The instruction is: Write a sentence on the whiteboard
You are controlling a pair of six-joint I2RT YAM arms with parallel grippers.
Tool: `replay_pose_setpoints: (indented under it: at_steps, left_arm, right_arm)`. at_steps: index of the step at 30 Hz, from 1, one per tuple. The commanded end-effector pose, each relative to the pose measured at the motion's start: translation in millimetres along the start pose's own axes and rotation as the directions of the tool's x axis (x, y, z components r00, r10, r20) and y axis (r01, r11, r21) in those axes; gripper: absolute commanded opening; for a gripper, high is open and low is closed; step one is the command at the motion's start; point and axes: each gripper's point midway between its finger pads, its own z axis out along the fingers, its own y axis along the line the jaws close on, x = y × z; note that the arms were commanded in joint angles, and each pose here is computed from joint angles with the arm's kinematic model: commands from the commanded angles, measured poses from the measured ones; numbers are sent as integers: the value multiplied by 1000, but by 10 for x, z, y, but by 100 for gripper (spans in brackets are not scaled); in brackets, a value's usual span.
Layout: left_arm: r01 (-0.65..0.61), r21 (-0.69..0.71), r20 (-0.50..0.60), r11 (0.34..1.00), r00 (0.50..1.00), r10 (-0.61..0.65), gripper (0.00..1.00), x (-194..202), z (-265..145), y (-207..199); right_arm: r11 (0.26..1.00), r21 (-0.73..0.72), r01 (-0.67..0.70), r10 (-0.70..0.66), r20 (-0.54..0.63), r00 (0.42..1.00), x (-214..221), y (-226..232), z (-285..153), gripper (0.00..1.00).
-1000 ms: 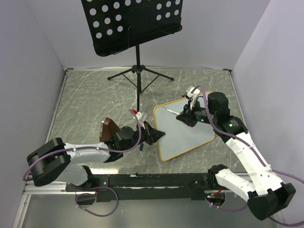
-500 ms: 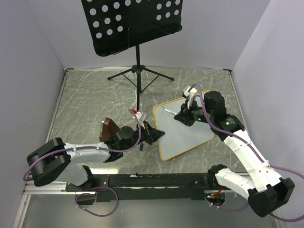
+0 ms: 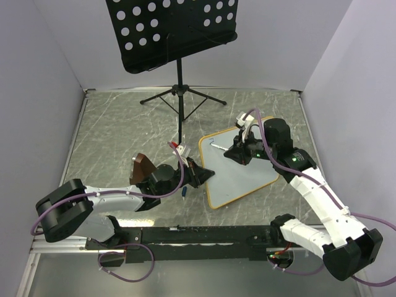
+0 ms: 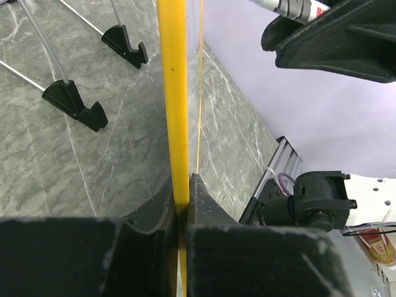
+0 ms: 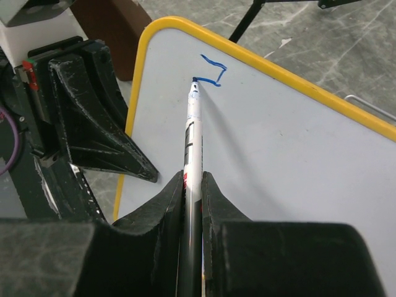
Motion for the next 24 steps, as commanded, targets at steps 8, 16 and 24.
replay_pose_setpoints:
  at_steps: [8, 16, 24]
  left_arm:
    - [-46, 85, 123, 995, 992, 35, 1, -342, 37, -270]
    - [-39, 79, 132, 996, 991, 28, 1, -361, 4, -249]
    - [-38, 79, 137, 996, 990, 26, 1, -377, -2, -251]
  right_arm:
    - [999, -36, 35, -36, -29, 999, 44, 92, -37, 0]
    - [998, 62, 18, -15, -53, 998, 123, -43, -96, 0]
    - [999, 48, 11, -6, -96, 995, 304, 8, -131, 0]
